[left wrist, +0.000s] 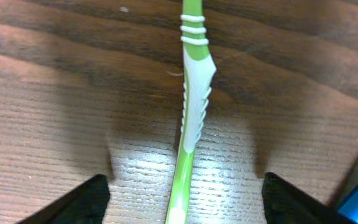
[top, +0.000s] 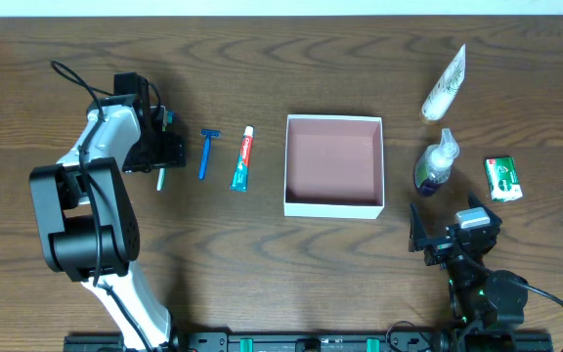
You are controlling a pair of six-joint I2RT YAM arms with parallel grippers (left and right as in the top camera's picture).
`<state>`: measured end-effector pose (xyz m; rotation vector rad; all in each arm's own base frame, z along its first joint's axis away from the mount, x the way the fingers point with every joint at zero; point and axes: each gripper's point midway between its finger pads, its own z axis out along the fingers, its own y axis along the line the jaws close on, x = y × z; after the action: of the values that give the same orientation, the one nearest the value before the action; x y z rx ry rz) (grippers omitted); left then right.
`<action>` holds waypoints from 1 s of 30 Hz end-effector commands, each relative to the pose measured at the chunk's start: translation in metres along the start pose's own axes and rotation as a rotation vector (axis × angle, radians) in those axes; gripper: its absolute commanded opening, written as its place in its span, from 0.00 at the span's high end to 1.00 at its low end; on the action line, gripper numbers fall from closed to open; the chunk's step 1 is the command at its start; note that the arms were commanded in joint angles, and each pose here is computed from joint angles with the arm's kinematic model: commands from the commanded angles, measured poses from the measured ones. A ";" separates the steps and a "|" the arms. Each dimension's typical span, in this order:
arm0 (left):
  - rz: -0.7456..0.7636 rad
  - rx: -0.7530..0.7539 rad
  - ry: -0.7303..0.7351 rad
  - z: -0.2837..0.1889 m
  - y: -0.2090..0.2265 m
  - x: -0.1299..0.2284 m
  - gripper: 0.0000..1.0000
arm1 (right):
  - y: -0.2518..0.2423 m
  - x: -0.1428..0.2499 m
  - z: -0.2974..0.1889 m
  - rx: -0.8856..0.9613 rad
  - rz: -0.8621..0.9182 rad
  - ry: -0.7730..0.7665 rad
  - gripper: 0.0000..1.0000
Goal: Pack container
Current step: 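Lower the left gripper and close it on the toothbrush handle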
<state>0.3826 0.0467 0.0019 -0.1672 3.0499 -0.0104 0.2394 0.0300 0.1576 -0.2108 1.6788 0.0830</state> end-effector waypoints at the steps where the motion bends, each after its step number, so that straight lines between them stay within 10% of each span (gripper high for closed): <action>1: 0.008 -0.001 0.010 0.003 0.000 0.003 0.26 | -0.001 0.001 0.000 0.004 -0.009 -0.001 0.01; 30: 0.008 0.000 0.041 0.020 0.001 0.006 0.33 | -0.001 0.001 0.000 0.004 -0.009 -0.002 0.01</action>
<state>0.3844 0.0464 -0.0036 -0.1672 3.0524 -0.0154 0.2394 0.0300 0.1576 -0.2108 1.6788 0.0830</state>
